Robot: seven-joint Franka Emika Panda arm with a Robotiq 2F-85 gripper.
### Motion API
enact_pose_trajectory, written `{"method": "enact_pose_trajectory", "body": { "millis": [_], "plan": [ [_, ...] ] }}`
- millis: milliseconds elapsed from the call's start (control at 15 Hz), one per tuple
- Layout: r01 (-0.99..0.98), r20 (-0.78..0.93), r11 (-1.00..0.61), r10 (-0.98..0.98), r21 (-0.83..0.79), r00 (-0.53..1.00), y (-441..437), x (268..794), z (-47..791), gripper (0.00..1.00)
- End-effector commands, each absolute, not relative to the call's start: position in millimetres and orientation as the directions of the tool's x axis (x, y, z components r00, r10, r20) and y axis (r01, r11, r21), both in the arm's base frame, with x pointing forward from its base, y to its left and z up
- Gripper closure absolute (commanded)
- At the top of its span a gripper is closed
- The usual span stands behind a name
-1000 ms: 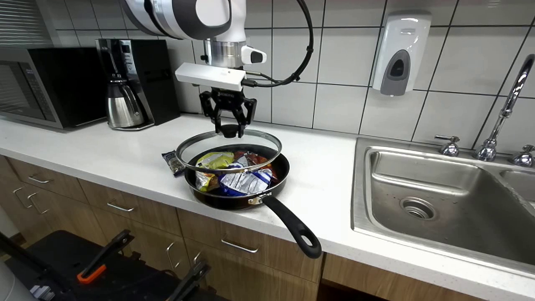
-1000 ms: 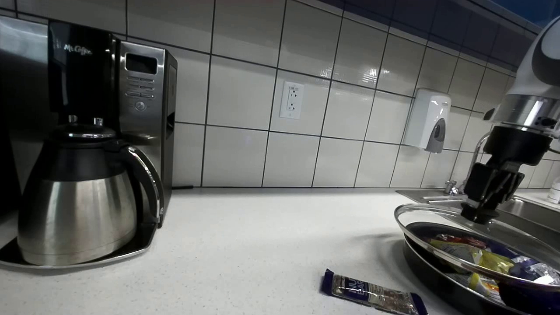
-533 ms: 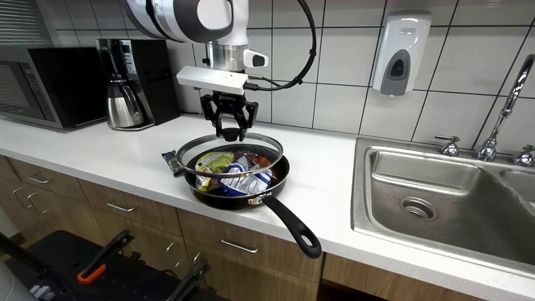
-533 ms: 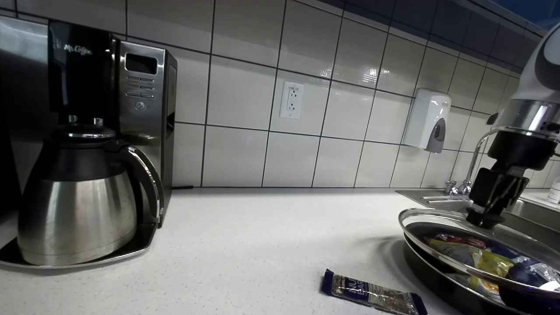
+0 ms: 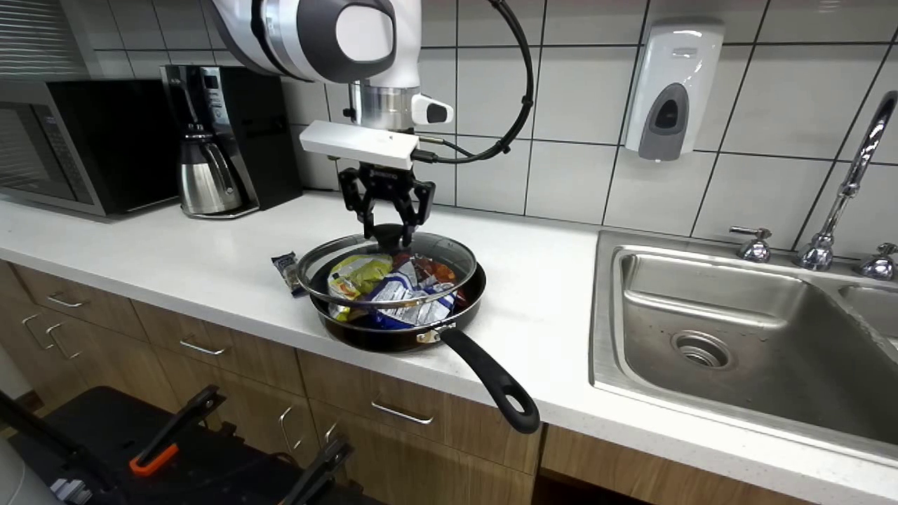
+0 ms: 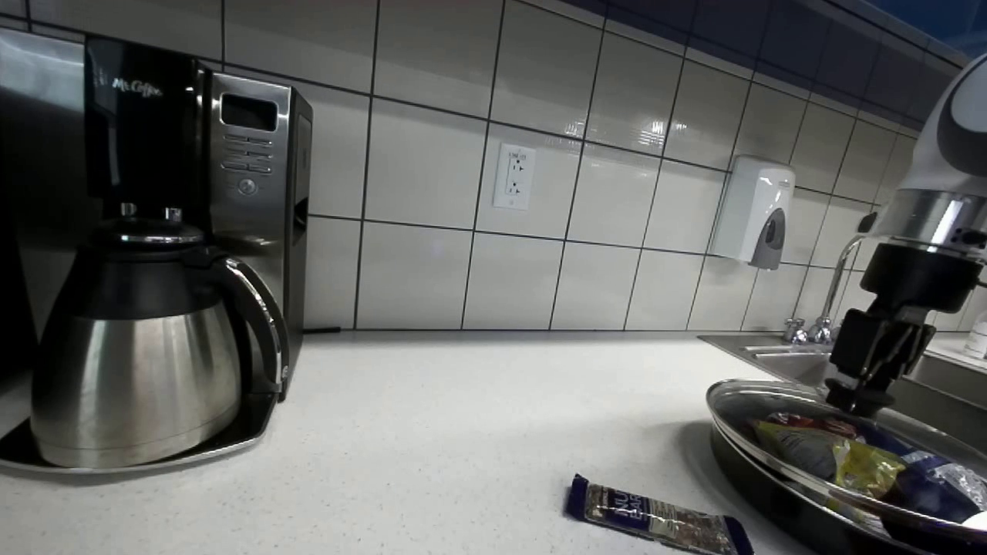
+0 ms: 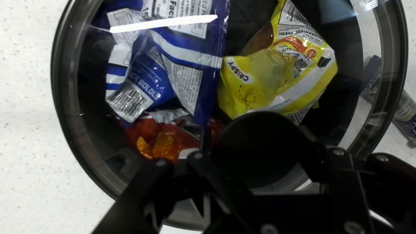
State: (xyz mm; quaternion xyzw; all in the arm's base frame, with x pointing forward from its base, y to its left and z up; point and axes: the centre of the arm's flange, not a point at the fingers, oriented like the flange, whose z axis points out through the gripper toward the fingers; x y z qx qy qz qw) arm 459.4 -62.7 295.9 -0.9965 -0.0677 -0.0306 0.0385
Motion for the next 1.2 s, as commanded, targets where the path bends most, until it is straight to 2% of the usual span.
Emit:
{"method": "enact_pose_trajectory", "body": {
  "millis": [0, 1133],
  "plan": [
    [0.153, 0.087, -0.986, 0.147, -0.068, 0.985, -71, 464, 305, 0.61],
    [0.125, 0.050, -0.991, 0.122, -0.055, 0.991, -85, 462, 293, 0.61]
  ]
}}
